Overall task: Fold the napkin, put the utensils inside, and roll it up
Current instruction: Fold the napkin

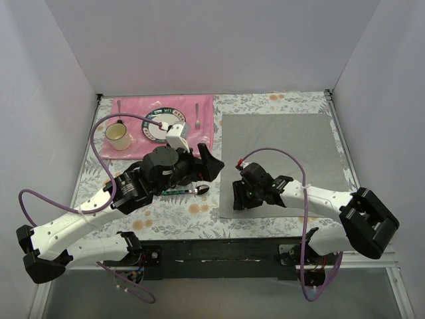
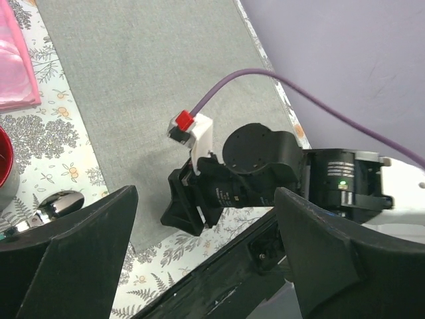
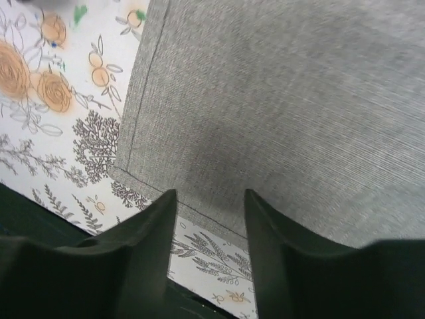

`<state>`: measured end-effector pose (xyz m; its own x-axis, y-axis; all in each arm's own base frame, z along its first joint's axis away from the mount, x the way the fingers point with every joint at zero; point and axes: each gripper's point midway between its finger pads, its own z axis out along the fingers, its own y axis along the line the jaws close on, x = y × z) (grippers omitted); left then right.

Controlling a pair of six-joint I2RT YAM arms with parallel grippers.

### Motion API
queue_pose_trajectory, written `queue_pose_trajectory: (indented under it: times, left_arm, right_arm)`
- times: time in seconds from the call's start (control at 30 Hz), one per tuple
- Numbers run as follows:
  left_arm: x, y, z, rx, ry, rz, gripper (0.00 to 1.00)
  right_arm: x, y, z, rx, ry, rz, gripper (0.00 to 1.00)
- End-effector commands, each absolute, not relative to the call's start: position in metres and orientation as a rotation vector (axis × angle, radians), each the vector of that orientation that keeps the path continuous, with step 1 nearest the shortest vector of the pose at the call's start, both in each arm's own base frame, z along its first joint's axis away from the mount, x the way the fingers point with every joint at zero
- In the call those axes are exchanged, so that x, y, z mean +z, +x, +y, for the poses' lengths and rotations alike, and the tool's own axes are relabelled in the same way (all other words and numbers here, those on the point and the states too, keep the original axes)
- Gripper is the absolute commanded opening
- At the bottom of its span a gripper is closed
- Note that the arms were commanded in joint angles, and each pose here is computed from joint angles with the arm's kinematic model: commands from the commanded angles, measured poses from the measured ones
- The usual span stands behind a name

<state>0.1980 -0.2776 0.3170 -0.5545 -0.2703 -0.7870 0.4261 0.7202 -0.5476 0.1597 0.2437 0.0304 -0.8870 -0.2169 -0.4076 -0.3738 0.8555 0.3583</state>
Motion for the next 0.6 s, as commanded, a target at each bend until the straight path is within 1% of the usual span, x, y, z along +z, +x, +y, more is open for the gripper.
queue_pose_trajectory:
  times: [0.0, 0.1, 0.2, 0.23, 0.33, 0.43, 0.57]
  left_arm:
    - [0.331, 0.201, -0.272, -0.897, 0.113, 1.92, 0.84]
    - [0.332, 0.201, -0.269, -0.892, 0.095, 1.917, 0.84]
    - [0.336, 0.203, -0.26, -0.875, 0.047, 1.904, 0.84]
    - [0.338, 0.204, -0.256, -0.867, 0.022, 1.899, 0.84]
    - [0.343, 0.206, -0.235, -0.838, -0.074, 1.87, 0.85]
    - [0.355, 0.204, -0.216, -0.835, -0.13, 1.819, 0.86]
    - [0.359, 0.202, -0.202, -0.816, -0.155, 1.796, 0.87]
  right_arm:
    - [0.074, 0.178, 0.236, 0.475, -0.492, 2.553, 0.66]
    - [0.082, 0.169, 0.248, 0.517, -0.626, 2.501, 0.73]
    - [0.076, 0.158, 0.261, 0.524, -0.748, 2.49, 0.73]
    - [0.076, 0.152, 0.269, 0.55, -0.803, 2.476, 0.65]
    - [0.067, 0.145, 0.284, 0.503, -0.911, 2.457, 0.52]
    - [0.057, 0.145, 0.292, 0.386, -0.99, 2.462, 0.47]
    - [0.049, 0.141, 0.303, 0.298, -1.077, 2.455, 0.45]
